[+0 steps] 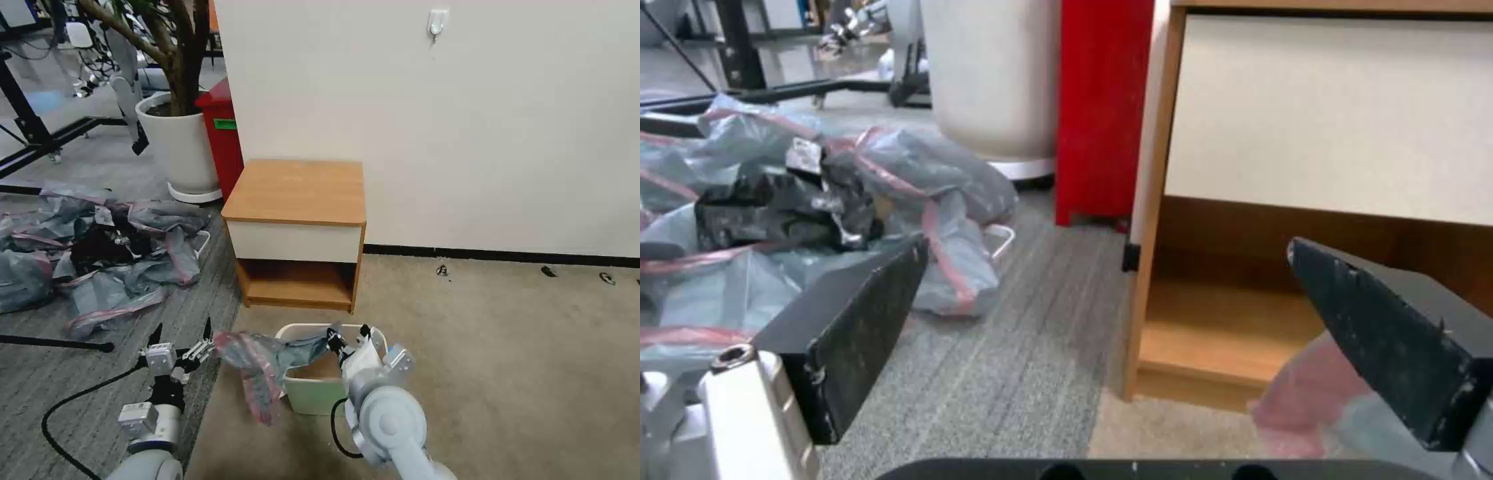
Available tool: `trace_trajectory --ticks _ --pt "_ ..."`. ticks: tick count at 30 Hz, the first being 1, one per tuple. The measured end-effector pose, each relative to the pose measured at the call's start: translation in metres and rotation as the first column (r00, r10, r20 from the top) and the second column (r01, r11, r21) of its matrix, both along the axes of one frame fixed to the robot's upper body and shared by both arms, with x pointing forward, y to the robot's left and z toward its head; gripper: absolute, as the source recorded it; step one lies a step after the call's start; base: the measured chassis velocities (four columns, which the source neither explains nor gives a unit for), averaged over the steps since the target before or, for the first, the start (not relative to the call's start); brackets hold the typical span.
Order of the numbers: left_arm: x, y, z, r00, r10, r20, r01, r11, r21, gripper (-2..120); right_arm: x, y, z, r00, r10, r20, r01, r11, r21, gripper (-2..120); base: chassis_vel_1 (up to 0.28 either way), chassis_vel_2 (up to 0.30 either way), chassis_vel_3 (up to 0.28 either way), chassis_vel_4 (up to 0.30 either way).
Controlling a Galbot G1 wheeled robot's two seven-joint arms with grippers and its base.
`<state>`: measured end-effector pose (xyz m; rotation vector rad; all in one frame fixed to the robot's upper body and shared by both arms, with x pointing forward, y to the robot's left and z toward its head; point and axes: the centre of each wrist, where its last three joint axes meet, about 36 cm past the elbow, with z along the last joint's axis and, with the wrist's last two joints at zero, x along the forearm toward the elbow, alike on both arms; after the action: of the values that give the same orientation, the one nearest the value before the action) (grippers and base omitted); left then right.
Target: Pick up the garbage bag from the table and place it over the trash can.
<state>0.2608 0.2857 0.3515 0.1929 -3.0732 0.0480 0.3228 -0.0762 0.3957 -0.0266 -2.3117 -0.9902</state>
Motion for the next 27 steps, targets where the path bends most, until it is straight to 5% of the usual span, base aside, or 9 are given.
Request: trace_trajectory --ticks 8,14,22,27 --pt "0.003 -0.002 0.001 1.0 -0.008 0.004 0.008 1.0 -0.003 100 -0.009 0.0 -0.007 0.999 0.043 0.02 -0.04 0.994 -0.106 14 0.0 0.0 0.0 0.0" --pt "0.004 -0.012 0.004 0.999 -0.041 0.008 0.041 0.999 -0.007 100 -0.018 -0.004 -0.014 0.996 0.08 0.042 -0.068 0.967 -0.246 41 0.0 0.0 0.0 0.0" --pt "0.003 -0.02 0.006 0.997 -0.079 0.009 0.079 0.997 -0.002 100 -0.021 -0.014 -0.008 0.994 0.076 0.082 -0.046 0.948 -0.314 67 0.0 0.0 0.0 0.0" --pt "0.0 -0.025 0.025 0.985 -0.173 0.024 0.173 0.985 -0.018 100 -0.018 -0.031 0.01 0.985 0.053 0.165 0.011 0.931 -0.364 87 0.0 0.0 0.0 0.0"
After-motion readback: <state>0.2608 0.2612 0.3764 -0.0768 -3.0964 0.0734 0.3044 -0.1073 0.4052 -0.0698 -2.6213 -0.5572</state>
